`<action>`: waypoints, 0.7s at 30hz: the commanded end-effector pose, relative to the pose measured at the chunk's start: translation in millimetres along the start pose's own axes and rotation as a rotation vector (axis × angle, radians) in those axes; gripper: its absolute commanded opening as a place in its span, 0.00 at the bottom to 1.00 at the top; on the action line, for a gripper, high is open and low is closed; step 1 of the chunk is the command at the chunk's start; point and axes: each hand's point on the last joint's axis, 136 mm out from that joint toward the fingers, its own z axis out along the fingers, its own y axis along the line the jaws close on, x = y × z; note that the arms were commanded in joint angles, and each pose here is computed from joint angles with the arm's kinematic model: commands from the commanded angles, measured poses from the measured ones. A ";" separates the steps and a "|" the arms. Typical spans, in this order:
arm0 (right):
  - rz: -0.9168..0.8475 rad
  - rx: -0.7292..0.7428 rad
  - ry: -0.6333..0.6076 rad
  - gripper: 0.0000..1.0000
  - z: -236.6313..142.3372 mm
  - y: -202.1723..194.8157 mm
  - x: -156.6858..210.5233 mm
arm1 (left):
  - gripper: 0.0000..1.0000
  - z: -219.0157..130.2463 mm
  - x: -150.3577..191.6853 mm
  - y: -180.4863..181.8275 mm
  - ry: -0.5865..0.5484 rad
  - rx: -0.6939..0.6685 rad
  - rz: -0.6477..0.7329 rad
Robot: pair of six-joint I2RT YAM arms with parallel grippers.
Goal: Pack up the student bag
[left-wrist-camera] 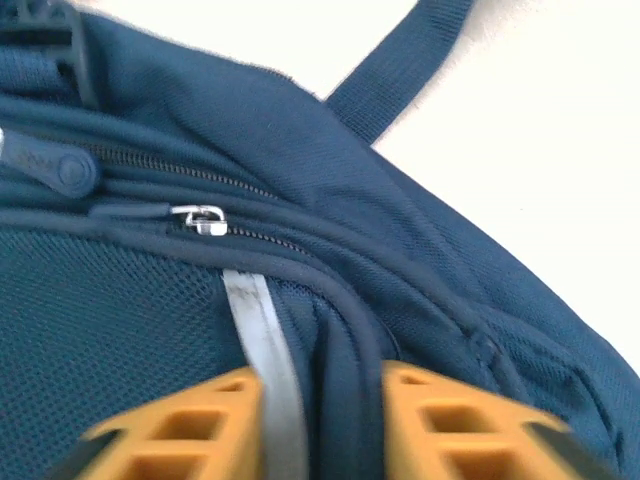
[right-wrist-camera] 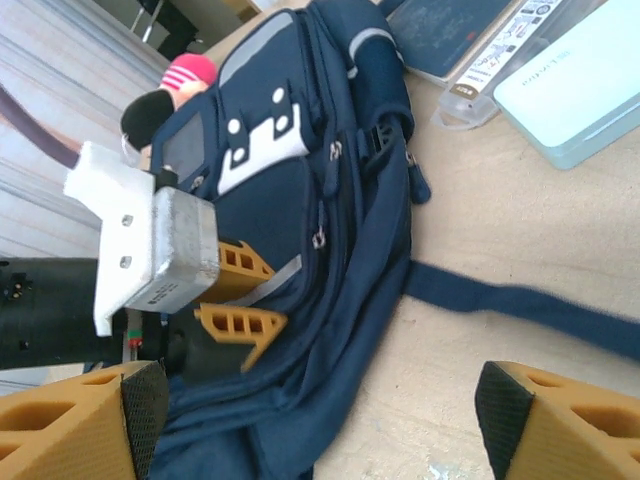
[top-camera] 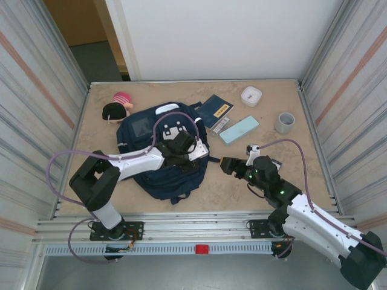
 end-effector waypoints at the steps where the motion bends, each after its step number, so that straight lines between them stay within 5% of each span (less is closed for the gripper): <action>1: -0.010 0.004 0.065 0.82 1.5 -7.5 12.2 | 0.07 -26.0 -14.3 10.5 -0.079 -0.044 0.005; 9: -0.022 -0.141 0.131 0.83 12.9 5.6 9.1 | 0.02 -122.8 -50.5 -8.8 -0.355 0.124 0.135; 21: -0.252 -0.338 0.272 0.78 44.7 32.9 16.5 | 0.00 -233.4 -38.4 6.3 -0.634 0.288 0.107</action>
